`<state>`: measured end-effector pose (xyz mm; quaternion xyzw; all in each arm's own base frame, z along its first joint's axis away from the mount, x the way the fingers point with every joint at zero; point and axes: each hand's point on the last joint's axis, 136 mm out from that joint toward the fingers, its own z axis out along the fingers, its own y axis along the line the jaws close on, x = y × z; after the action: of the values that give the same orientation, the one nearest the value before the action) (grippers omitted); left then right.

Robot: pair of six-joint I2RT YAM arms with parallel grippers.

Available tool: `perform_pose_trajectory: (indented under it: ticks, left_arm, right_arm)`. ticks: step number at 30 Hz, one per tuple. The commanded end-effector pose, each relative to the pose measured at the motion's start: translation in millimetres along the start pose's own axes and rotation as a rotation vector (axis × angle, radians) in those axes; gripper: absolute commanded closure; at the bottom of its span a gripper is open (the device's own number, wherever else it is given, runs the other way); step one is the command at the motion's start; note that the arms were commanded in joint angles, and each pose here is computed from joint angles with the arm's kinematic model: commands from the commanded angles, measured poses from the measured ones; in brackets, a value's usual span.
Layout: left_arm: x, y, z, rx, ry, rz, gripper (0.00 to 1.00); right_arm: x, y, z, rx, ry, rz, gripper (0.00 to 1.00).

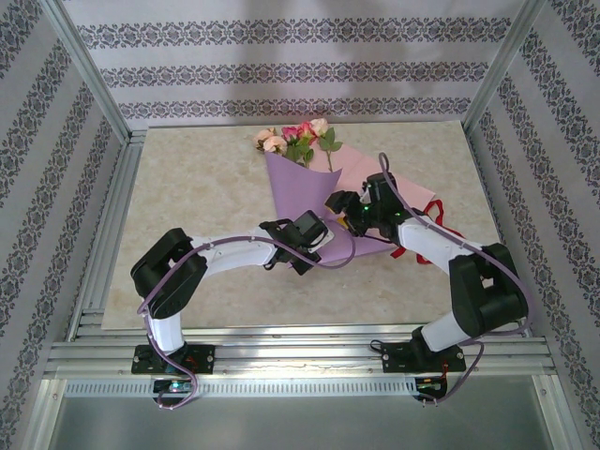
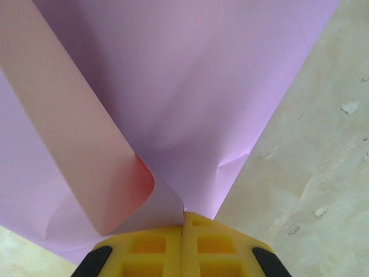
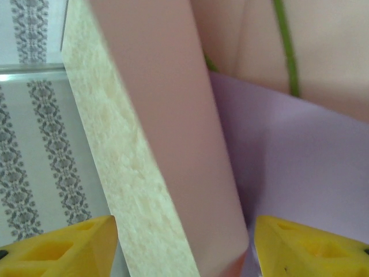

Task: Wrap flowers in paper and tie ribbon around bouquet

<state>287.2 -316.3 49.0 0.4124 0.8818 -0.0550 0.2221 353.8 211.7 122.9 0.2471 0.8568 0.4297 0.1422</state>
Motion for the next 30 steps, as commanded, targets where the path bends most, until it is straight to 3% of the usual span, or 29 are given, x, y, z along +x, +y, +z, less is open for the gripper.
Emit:
perform_pose_trajectory:
  ticks: [1, 10, 19, 20, 23, 25, 30]
  left_arm:
    - [4, -6, 2, -0.007, 0.015, 0.047, 1.00]
    - [3, -6, 2, -0.018, 0.008, 0.055, 1.00]
    - [2, -8, -1, -0.024, -0.003, 0.063, 1.00]
    - [2, -8, -2, -0.025, -0.006, 0.061, 0.99]
    - [-3, -5, -12, -0.036, -0.026, 0.026, 0.85]
    - [-8, -1, -24, -0.045, -0.047, -0.020, 0.67]
    - [-13, 12, -60, -0.035, -0.108, -0.202, 0.48]
  right_arm:
    - [8, 14, 10, -0.012, 0.051, -0.042, 0.35]
    - [18, -22, 34, 0.129, 0.122, -0.023, 0.45]
    - [5, -44, 29, 0.253, 0.091, -0.097, 1.00]
    - [4, -45, 27, 0.259, 0.089, -0.105, 1.00]
    - [1, -51, 25, 0.277, 0.094, -0.124, 1.00]
    - [-2, -54, 23, 0.282, 0.094, -0.135, 1.00]
    - [-5, -62, 22, 0.287, 0.118, -0.147, 1.00]
